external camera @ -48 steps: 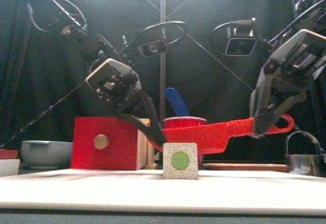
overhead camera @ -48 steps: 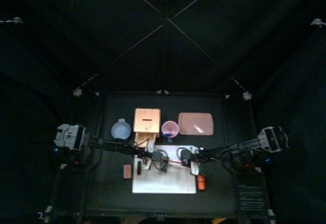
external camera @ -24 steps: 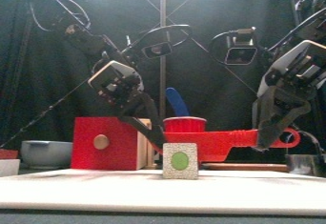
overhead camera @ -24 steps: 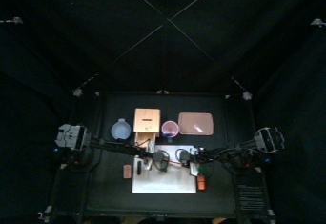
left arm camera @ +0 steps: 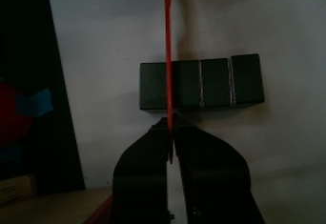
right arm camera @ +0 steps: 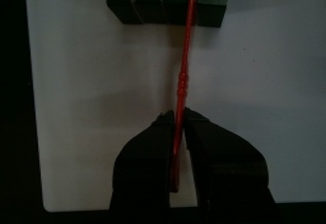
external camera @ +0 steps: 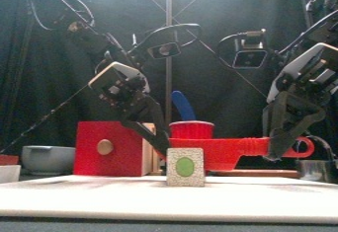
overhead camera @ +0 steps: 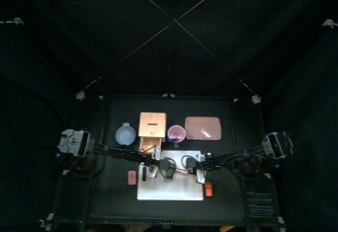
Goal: Place sushi on board then cut the sushi with the knife then place the pieces on the plate
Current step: Cut the sushi into 4 pieces
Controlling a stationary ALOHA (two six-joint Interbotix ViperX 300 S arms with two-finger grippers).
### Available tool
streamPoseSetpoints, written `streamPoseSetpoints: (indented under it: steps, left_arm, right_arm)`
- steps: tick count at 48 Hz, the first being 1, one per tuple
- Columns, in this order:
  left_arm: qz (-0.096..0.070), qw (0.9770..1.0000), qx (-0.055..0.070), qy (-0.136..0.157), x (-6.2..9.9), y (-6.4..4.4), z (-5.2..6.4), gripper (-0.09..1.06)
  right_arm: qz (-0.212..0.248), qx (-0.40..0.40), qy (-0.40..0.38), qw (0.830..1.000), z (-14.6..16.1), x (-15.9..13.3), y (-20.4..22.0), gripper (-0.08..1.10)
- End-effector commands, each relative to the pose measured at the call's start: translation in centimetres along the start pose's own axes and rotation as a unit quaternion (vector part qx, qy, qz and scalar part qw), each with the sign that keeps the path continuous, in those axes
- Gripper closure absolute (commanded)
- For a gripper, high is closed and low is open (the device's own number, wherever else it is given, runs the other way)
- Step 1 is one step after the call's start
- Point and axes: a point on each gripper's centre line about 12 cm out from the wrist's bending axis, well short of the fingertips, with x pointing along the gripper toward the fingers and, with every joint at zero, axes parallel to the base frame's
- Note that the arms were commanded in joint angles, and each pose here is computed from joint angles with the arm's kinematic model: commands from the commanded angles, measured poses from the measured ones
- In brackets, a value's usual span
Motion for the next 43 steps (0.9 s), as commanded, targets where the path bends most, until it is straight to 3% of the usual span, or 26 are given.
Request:
streamPoseSetpoints:
  steps: [1, 15, 28, 33, 43]
  left_arm:
    - [0.001, 1.0, 0.001, 0.009, 0.3, 0.2, -0.2, 0.59]
    - [0.003, 1.0, 0.005, 0.0, 0.1, 0.3, 0.5, 0.59]
    - [0.013, 0.9993, 0.027, -0.022, -1.9, 0.5, 2.6, 0.59]
    - [0.012, 0.9987, 0.037, -0.034, -2.8, 0.0, 3.5, 0.59]
    - [0.008, 0.9983, 0.044, -0.037, -3.2, -0.6, 3.8, 0.59]
  right_arm:
    - [0.012, -0.012, -0.004, 1.0, 0.4, 0.0, 1.1, 0.56]
    - [0.014, -0.014, -0.01, 1.0, 0.8, -0.1, 1.3, 0.56]
    - [0.034, -0.023, -0.041, 0.998, 3.2, -2.6, 2.4, 0.56]
    - [0.044, -0.027, -0.052, 0.997, 4.0, -3.8, 2.9, 0.56]
    - [0.05, -0.029, -0.066, 0.996, 4.5, -4.7, 3.2, 0.56]
